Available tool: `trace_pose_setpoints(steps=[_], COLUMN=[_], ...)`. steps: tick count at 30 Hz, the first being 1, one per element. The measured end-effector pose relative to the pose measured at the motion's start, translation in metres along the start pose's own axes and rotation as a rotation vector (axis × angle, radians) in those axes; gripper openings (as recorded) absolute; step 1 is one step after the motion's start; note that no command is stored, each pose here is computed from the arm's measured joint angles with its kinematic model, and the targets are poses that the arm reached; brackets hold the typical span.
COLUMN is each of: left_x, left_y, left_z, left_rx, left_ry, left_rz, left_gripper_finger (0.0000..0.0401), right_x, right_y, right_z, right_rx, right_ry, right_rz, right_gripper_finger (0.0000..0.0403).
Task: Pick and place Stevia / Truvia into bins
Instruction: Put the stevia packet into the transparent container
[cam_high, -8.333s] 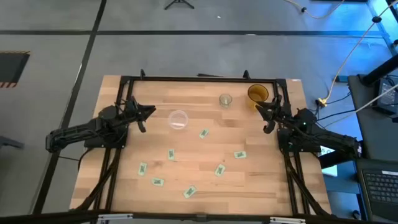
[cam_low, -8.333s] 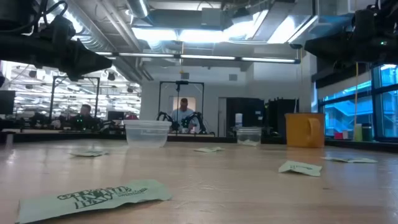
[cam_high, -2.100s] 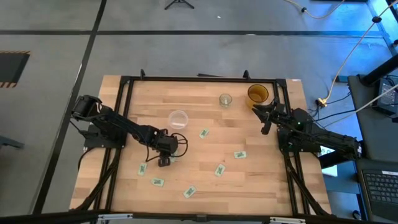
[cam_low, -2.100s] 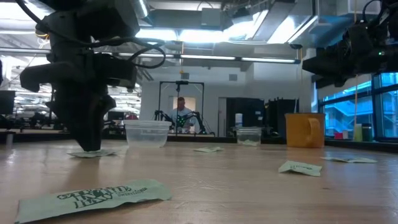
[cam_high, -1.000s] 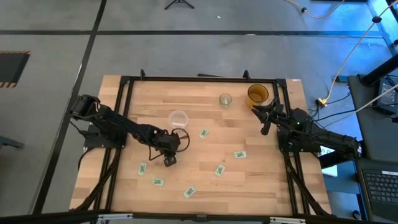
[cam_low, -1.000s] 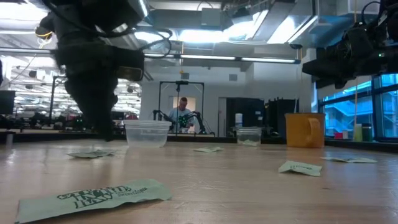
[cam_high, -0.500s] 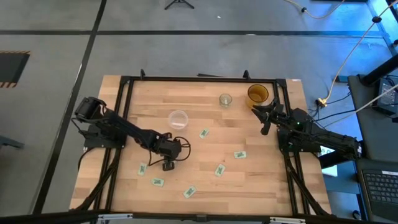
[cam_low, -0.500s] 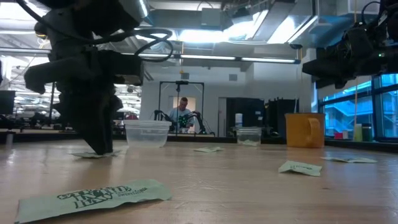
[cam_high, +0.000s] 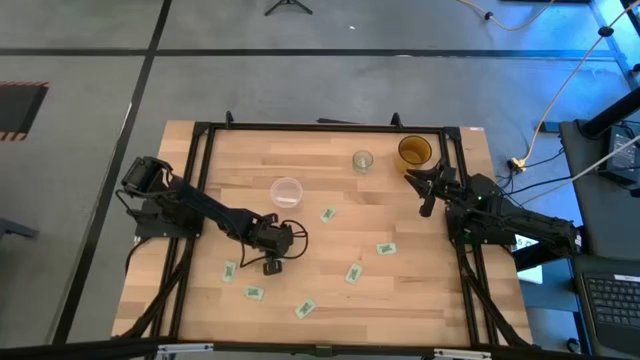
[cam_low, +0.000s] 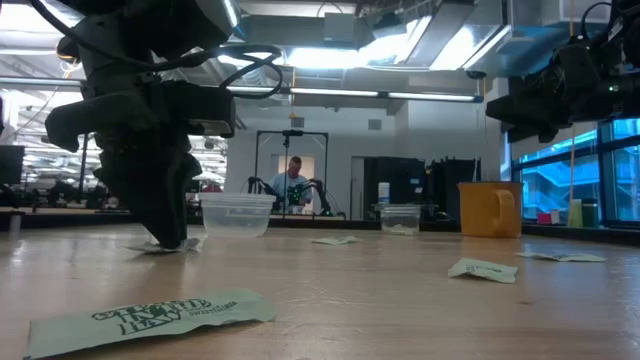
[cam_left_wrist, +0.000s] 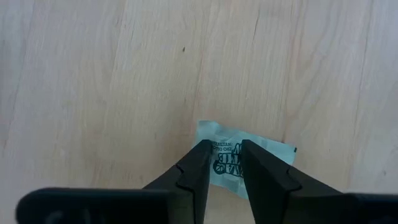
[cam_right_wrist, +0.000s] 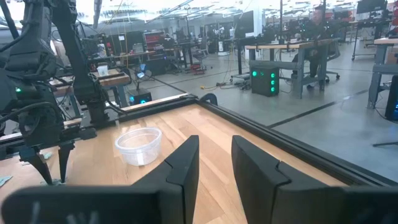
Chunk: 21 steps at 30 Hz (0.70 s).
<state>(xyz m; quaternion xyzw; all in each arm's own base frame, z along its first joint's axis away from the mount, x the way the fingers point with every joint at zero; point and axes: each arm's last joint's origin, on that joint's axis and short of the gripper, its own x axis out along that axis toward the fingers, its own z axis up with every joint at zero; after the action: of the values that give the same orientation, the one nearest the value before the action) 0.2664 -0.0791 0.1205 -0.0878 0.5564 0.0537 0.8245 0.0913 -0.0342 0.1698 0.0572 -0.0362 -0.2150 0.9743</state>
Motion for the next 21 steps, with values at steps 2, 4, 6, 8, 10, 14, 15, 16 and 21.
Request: trace_pose_setpoints(steps=[2,4,6,8,10,14,15,16,21], left_x=[0.0,0.0002,0.0004,0.0005,0.0005,0.0006,0.0006,0.0006,0.0006], left_y=[0.0,-0.0001,-0.0003,-0.0006,-0.0007,-0.0007,-0.0009,-0.0009,-0.0011], left_z=[0.0,0.0003,0.0009,0.0014,0.0015,0.0016,0.0016,0.0016,0.0017], left_rx=[0.0,0.0,-0.001,-0.002,-0.002,-0.003,-0.002,-0.002,-0.002], left_ry=[-0.005,-0.012,-0.022,-0.027,-0.028,-0.029,-0.03,-0.03,-0.028], left_rz=[0.003,0.001,-0.002,-0.004,-0.005,-0.005,-0.006,-0.006,-0.013], left_gripper_finger=[0.008,0.0076,0.0072,0.0067,0.0062,0.0053,0.0051,0.0049,0.0039], right_x=[0.0,0.0,0.0,0.0,0.0,0.0,0.0,0.0,0.0], right_y=[0.0,0.0,0.0,0.0,0.0,0.0,0.0,0.0,0.0], right_z=[0.0001,0.0001,0.0001,0.0,0.0,0.0,0.0001,0.0,0.0], right_rx=[0.0,0.0,0.0,0.0,0.0,0.0,0.0,0.0,0.0], right_ry=[0.0,0.0,0.0,0.0,0.0,0.0,0.0,0.0,0.0], right_rz=[0.0,0.0,0.0,0.0,0.0,0.0,0.0,0.0,0.0], right_gripper_finger=[0.0099,0.0099,0.0099,0.0099,0.0099,0.0099,0.0099,0.0099,0.0099])
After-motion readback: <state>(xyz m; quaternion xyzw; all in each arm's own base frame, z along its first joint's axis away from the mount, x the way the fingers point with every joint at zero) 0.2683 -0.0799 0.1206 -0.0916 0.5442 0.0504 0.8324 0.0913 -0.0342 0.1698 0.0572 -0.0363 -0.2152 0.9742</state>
